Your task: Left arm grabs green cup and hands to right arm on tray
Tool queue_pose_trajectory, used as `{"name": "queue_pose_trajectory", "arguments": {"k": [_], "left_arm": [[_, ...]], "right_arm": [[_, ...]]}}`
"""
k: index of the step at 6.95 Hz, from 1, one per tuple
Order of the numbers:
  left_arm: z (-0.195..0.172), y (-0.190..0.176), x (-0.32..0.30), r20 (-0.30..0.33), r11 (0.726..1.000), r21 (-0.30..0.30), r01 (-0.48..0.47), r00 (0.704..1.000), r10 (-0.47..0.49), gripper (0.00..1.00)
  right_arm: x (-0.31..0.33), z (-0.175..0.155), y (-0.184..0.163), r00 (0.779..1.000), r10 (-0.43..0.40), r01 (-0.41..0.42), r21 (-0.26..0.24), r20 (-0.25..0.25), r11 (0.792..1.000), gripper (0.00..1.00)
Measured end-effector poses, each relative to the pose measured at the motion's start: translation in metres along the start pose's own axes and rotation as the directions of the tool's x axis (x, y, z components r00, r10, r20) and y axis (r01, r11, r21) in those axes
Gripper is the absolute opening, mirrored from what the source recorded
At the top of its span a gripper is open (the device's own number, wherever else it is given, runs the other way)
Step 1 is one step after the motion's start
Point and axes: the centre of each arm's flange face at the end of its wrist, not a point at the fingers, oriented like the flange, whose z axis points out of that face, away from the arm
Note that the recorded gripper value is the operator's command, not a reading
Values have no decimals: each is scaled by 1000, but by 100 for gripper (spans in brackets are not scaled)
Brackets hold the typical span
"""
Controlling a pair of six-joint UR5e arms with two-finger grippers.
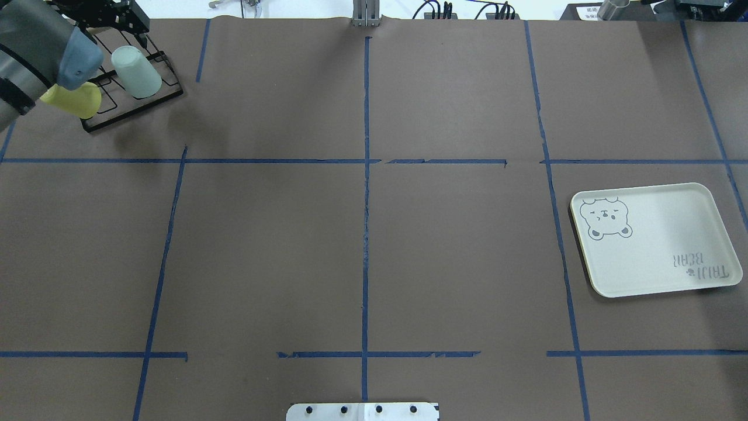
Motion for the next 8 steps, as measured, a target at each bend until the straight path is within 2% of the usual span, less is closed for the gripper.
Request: {"name": "queue_pose_trajectory", "arguments": {"k": [8], "left_arm": [[33,14,5,32,999,-32,-7,999,8,95]], "right_arm": [[1,3,1,1000,4,-4,-8,4,1000,100]]}}
